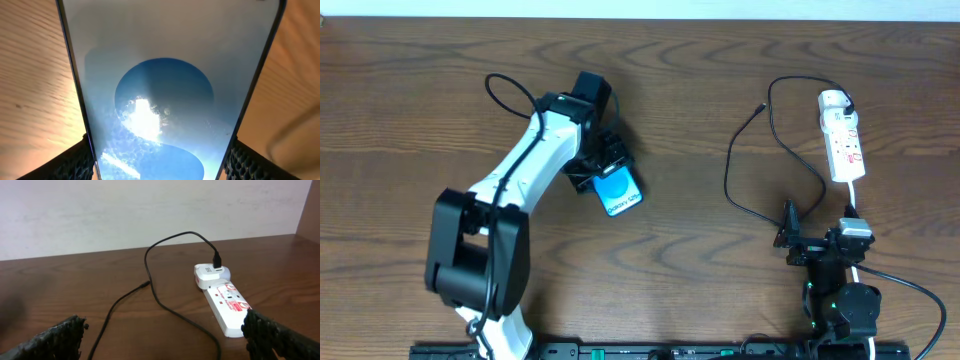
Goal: Plug charger to phone and switch on socket
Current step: 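Lift the phone with the left gripper and tilt it upright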
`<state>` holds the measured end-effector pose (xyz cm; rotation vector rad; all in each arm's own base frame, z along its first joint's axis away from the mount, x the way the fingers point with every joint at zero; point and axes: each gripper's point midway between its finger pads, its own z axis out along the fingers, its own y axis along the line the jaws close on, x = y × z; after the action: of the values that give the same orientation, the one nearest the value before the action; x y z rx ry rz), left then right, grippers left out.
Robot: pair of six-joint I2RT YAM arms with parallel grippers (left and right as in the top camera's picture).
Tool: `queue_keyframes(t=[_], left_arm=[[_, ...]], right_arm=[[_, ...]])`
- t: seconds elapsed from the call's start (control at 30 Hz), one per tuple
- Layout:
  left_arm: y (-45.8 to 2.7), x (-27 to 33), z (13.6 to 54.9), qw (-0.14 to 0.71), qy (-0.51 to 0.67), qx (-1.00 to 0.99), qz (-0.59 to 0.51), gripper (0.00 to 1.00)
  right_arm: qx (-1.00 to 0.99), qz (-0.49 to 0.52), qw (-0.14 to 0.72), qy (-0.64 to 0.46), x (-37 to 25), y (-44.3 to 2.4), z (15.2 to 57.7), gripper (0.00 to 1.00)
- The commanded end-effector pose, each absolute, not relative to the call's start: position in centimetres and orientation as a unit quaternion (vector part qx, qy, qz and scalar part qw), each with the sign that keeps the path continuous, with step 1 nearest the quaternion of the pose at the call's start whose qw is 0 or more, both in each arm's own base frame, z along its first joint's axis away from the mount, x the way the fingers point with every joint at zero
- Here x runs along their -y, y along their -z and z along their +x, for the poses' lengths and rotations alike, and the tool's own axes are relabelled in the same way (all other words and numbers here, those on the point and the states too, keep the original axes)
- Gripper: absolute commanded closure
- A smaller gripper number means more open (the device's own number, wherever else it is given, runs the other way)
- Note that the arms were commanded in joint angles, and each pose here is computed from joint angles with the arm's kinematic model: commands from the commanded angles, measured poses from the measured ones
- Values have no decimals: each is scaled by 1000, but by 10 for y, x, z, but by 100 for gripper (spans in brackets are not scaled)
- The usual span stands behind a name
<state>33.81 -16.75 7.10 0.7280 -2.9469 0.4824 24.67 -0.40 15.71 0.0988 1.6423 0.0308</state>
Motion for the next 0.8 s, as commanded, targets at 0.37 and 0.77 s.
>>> queue_keyframes(t=[0.37, 0.77], left_arm=[[-178, 245, 350, 91, -500, 852, 128, 33], [-197, 222, 357, 134, -562, 800, 162, 33]], right_arm=[[-731, 37, 682, -12, 2, -158, 246, 1], [-731, 37, 682, -12, 2, -158, 246, 1]])
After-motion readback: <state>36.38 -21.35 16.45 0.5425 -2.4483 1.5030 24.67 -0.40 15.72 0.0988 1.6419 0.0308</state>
